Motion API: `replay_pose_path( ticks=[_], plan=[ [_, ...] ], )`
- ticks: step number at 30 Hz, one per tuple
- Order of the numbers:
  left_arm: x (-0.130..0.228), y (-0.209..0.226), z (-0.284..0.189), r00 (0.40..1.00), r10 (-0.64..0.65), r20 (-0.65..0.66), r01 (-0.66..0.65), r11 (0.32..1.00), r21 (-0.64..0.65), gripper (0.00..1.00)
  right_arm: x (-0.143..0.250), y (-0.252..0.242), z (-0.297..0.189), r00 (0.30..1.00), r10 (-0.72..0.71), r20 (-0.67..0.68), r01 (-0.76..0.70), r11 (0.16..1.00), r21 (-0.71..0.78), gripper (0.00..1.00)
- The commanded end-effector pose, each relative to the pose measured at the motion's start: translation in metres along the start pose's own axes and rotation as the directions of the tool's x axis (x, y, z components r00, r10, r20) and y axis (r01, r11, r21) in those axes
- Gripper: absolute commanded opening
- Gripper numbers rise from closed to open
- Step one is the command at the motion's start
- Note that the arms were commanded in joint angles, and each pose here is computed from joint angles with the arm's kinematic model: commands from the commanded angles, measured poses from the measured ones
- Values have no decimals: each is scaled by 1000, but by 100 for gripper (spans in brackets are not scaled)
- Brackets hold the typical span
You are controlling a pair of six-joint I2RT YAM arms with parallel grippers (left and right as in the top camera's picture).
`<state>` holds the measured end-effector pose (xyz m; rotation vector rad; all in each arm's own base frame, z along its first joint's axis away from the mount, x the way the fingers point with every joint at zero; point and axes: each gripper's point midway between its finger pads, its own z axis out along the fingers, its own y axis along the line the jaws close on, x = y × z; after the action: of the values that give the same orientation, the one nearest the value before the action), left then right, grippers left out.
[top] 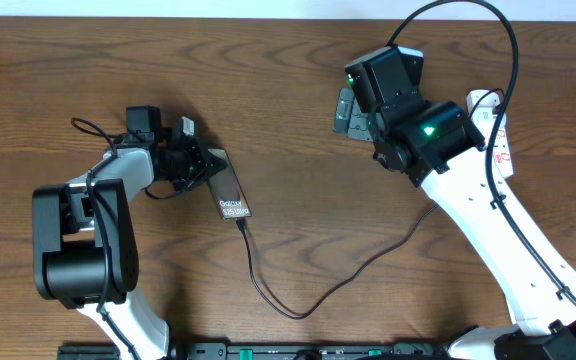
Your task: Plug charger to phone and switch on socket
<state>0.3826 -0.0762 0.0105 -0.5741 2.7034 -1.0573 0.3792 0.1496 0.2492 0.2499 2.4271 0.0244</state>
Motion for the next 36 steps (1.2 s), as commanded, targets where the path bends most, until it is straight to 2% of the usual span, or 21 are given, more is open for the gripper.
replay_pose_path(
  ticks=[1,5,12,15,16,22,30,33,36],
  plan=[
    [-4,10,-1,1000,20,22,-19,997,-69,8,-5,-2,-5,1000,19,16,-19,1000,-2,99],
    [-3,11,-1,1000,17,18,-15,997,-71,28,-5,-2,-5,1000,20,16,-20,1000,-2,99],
    [-2,11,-1,1000,13,14,-12,997,-73,34,-5,-2,-5,1000,19,16,-19,1000,-2,99],
    [0,12,-1,1000,8,9,-8,997,-76,43,-5,-2,-5,1000,20,16,-20,1000,-2,99],
    [0,12,-1,1000,6,7,-6,997,-77,49,-5,-2,-5,1000,20,16,-20,1000,-2,99],
    [3,14,-1,1000,-3,-2,3,996,-86,70,-5,-2,-5,1000,20,16,-20,1000,-2,99],
    [7,19,-2,1000,-19,-13,17,994,-107,83,-5,-2,-5,1000,20,16,-20,1000,-2,99],
    [9,31,-4,999,-37,-11,34,985,-172,89,-5,-2,-5,1000,20,16,-20,1000,-2,99],
    [14,36,-5,998,-52,-21,47,979,-199,91,-5,-2,-5,1000,20,16,-20,1000,-2,99]
  ],
)
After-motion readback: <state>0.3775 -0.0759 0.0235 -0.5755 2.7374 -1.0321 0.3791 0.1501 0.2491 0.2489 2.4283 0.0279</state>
